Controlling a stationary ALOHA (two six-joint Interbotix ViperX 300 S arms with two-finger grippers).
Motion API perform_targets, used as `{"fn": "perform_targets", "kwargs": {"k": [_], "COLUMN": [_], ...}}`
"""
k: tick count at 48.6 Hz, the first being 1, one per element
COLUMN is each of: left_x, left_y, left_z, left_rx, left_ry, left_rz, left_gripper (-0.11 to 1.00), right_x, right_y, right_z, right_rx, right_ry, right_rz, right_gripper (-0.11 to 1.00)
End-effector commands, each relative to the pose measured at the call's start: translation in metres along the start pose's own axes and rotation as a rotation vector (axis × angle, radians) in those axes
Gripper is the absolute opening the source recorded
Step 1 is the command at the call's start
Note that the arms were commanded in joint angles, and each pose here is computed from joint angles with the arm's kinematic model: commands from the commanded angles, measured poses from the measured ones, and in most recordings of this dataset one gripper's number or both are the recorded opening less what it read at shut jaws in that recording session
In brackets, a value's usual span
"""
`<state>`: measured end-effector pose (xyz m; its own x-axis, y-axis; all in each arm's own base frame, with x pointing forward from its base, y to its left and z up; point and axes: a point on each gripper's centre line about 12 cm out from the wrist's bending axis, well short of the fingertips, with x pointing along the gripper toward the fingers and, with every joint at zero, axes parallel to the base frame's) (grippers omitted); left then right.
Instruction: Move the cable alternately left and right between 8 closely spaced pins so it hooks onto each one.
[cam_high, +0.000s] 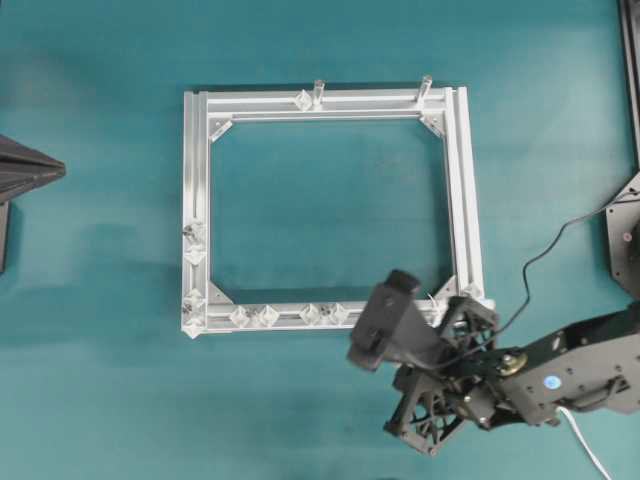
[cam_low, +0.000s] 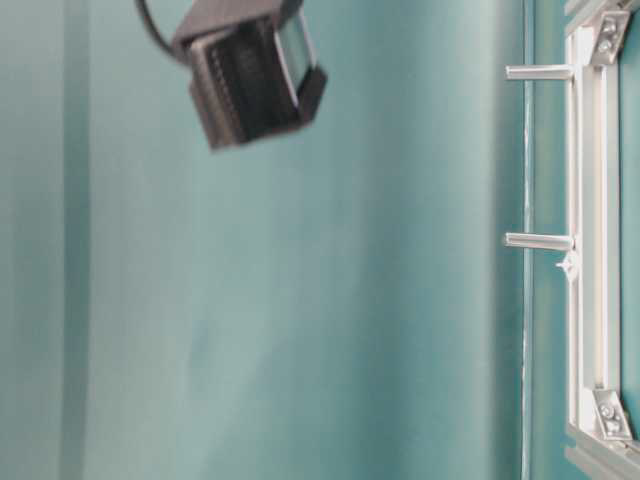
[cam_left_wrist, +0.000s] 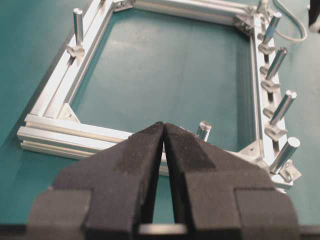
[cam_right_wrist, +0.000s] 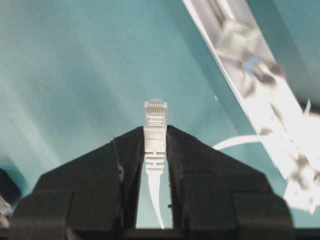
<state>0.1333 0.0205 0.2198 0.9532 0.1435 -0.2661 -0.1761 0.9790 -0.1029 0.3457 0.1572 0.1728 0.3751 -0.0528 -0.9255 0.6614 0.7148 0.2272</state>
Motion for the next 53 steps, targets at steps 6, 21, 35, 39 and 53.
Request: {"fn": "perform_targets", "kwargs": {"k": [6, 21, 35, 39, 53], "left_x": [0.000, 0.000, 0.000, 0.001, 0.001], "left_y": [0.000, 0.000, 0.000, 0.000, 0.000], "left_z": [0.004, 0.004, 0.004, 0.003, 0.003], "left_rx": [0.012, 0.011, 0.008, 0.009, 0.008], "left_ry": [-0.003, -0.003, -0.004, -0.001, 0.000], "left_rz": [0.000, 0.000, -0.001, 0.000, 0.000], "left_gripper": [0.12, 0.12, 0.12, 0.12, 0.12], "right_x": [-0.018, -0.021, -0.018, -0.017, -0.009], "right_y": [-0.012, -0.033, -0.037, -0.040, -0.055], "right_z": [0.000, -0.006, 0.000, 0.008, 0.022], "right_rx": [0.199, 0.508, 0.567, 0.589, 0.639], "right_ry": [-0.028, -0.029, -0.032, -0.041, -0.057], "right_rz": [0.018, -0.007, -0.001, -0.005, -0.040], "right_gripper": [0.16, 0.15, 0.15, 0.16, 0.16]}}
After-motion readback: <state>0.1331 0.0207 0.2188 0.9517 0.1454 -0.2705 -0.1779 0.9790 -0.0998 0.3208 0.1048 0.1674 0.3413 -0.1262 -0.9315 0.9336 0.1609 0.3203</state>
